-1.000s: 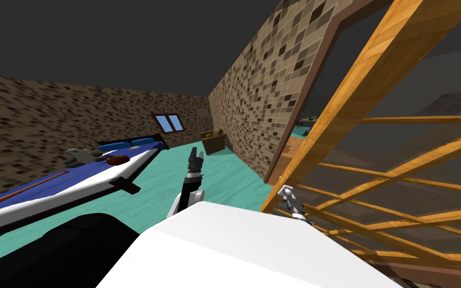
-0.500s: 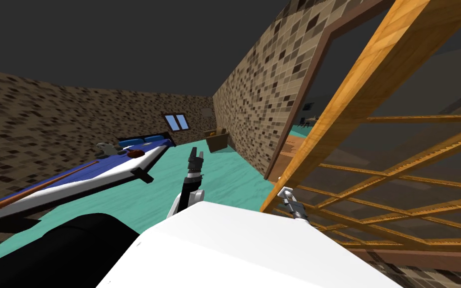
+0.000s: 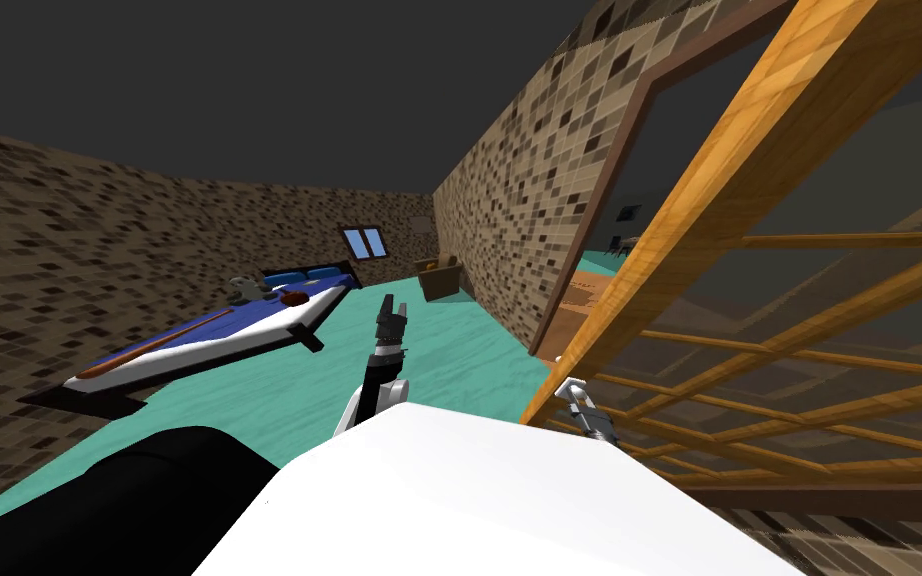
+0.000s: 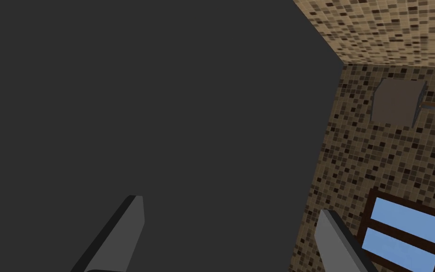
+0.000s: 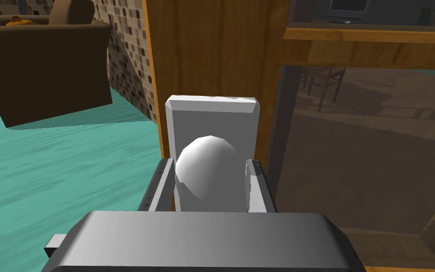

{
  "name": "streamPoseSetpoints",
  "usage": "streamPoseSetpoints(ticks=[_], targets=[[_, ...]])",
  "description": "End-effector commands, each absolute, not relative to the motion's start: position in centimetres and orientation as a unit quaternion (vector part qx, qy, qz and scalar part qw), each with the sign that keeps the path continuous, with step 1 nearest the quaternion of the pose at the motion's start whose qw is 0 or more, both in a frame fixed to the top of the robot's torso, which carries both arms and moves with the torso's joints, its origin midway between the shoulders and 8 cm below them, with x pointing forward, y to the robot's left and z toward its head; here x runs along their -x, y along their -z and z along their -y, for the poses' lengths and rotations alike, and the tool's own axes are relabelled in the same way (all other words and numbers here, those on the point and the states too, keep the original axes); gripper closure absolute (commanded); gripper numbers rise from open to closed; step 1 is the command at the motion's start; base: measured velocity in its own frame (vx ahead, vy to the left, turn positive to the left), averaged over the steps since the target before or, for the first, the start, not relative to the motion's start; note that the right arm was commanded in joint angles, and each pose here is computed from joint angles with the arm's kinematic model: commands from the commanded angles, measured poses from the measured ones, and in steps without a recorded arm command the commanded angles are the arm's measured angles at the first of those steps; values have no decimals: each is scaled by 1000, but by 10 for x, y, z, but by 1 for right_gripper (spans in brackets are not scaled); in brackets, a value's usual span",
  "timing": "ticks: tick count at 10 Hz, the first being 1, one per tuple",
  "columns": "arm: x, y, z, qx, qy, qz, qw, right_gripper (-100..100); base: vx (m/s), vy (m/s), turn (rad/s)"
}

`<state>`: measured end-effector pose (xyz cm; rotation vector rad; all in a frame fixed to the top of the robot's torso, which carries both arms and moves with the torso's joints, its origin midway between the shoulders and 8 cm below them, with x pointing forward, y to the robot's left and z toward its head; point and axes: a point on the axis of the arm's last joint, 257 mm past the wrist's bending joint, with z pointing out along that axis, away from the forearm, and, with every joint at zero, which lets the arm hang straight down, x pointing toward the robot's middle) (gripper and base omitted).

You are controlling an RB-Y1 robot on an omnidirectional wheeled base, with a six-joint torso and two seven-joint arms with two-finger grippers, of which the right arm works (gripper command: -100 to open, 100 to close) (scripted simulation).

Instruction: Pull the door open

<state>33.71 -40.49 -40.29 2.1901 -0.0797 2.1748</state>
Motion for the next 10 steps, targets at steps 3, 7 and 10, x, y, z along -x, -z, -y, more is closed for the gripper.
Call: streamPoseSetpoints(ticks=[3, 7, 10], targets=[[-323, 401, 403, -707, -707, 10, 11, 100, -190, -41, 112], [-312, 403, 400, -710, -704, 1, 1, 100, -152, -30, 78], [-303, 402, 401, -709, -706, -7, -6, 100, -196, -51, 150]])
